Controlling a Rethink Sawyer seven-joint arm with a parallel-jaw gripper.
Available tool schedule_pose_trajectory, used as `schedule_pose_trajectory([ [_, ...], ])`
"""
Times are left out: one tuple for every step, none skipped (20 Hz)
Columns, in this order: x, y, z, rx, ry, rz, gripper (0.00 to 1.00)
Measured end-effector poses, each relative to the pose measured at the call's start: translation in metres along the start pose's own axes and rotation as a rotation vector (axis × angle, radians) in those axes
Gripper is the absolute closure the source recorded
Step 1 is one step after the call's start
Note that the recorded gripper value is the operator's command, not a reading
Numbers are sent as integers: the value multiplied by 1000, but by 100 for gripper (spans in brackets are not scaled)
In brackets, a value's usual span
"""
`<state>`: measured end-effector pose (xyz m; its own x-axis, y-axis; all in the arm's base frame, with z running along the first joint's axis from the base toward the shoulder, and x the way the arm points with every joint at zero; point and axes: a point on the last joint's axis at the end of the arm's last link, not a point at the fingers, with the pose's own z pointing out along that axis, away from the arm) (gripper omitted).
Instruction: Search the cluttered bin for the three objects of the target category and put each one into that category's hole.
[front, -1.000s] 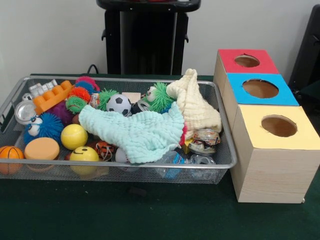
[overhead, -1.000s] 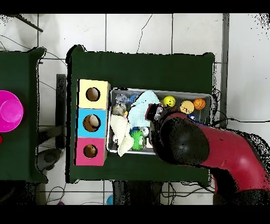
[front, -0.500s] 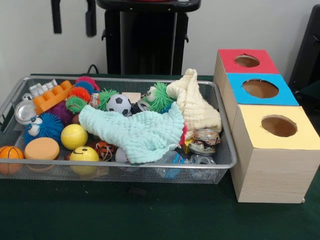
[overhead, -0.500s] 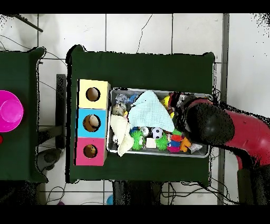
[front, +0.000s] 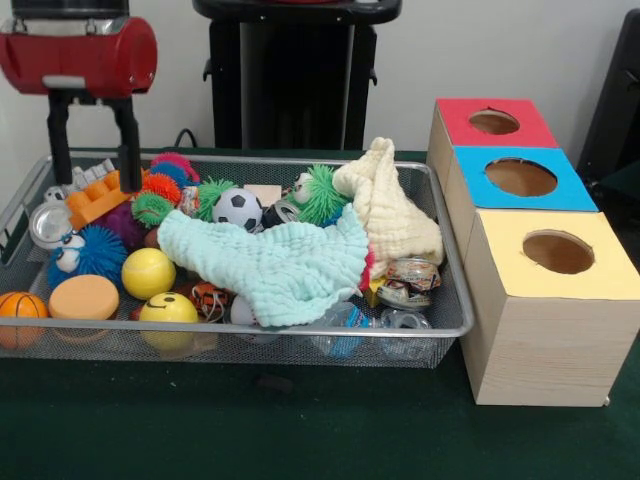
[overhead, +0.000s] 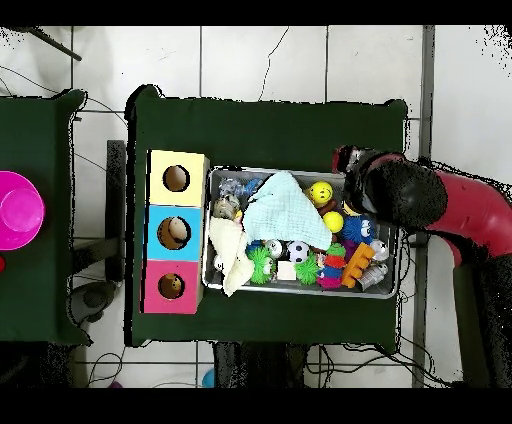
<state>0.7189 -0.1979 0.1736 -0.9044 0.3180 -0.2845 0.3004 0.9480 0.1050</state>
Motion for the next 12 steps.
schedule_pose_trajectory([
  [-4, -1, 7, 0, 0, 0, 0],
  [-5, -2, 9, -1, 0, 0, 0],
  [-7, -1, 12, -1, -1, 0, 0],
  [-9, 1, 14, -3, -2, -2, 0],
  [-11, 3, 17, -5, -3, -4, 0],
  [-11, 5, 18, -6, -4, -6, 0],
  [-11, 7, 18, -7, -3, -8, 0],
  [-10, 16, 20, -10, -1, -21, 0],
  [-9, 21, 20, -12, -1, -27, 0],
  [-9, 25, 20, -13, -1, -33, 0],
  [-8, 30, 21, -14, 0, -39, 0],
  [-8, 34, 21, -16, 1, -45, 0],
])
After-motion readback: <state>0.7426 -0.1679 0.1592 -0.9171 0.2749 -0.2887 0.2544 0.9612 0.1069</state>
